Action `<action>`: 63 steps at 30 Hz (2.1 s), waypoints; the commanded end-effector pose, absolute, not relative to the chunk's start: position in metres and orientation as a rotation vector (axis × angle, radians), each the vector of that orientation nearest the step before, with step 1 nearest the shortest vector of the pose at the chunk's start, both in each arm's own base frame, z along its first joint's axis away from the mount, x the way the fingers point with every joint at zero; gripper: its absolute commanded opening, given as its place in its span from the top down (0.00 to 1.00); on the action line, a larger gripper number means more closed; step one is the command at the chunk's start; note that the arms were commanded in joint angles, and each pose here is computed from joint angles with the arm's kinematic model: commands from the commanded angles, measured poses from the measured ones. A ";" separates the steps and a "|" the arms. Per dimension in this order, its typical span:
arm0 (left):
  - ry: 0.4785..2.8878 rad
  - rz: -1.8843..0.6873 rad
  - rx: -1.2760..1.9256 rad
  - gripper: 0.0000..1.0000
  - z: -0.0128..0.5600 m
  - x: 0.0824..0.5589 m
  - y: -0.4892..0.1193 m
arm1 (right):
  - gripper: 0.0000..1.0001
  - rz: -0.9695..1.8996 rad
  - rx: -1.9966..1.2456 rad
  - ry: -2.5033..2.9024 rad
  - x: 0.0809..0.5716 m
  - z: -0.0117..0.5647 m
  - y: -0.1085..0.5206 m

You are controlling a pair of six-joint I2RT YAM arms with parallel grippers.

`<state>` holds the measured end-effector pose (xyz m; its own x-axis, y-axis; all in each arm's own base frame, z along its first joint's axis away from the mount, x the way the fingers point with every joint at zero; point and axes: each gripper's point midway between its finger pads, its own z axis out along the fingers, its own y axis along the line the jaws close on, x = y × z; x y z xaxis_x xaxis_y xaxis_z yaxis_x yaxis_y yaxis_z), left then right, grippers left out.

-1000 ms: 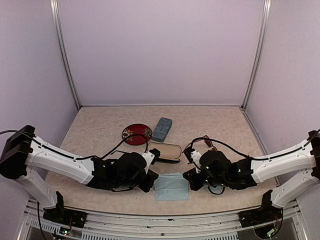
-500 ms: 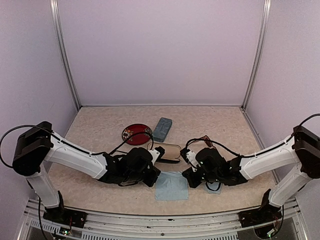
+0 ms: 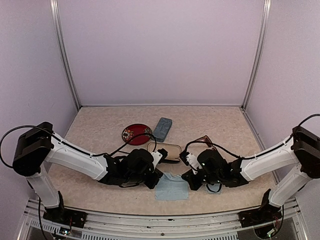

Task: Organize the sunglasses
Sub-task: Fold the glasses cleaning cloth at the center of the board.

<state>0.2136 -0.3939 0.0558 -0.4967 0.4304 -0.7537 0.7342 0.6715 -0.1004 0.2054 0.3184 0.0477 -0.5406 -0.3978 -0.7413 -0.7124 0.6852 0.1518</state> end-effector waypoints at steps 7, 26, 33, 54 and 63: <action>2.125 -0.539 0.964 1.00 0.061 0.194 -0.396 | 1.00 0.651 -0.883 2.198 0.191 0.047 0.311; 2.134 -0.494 1.002 1.00 0.054 0.180 -0.389 | 1.00 0.719 -0.889 2.197 0.177 0.050 0.310; 2.121 -0.489 0.992 1.00 0.059 0.183 -0.388 | 1.00 0.731 -0.922 2.194 0.171 0.051 0.318; 2.116 -0.494 1.001 1.00 0.062 0.174 -0.389 | 1.00 0.700 -0.947 2.195 0.168 0.051 0.318; 2.138 -0.483 1.012 1.00 0.052 0.166 -0.388 | 1.00 0.714 -0.959 2.213 0.160 0.046 0.317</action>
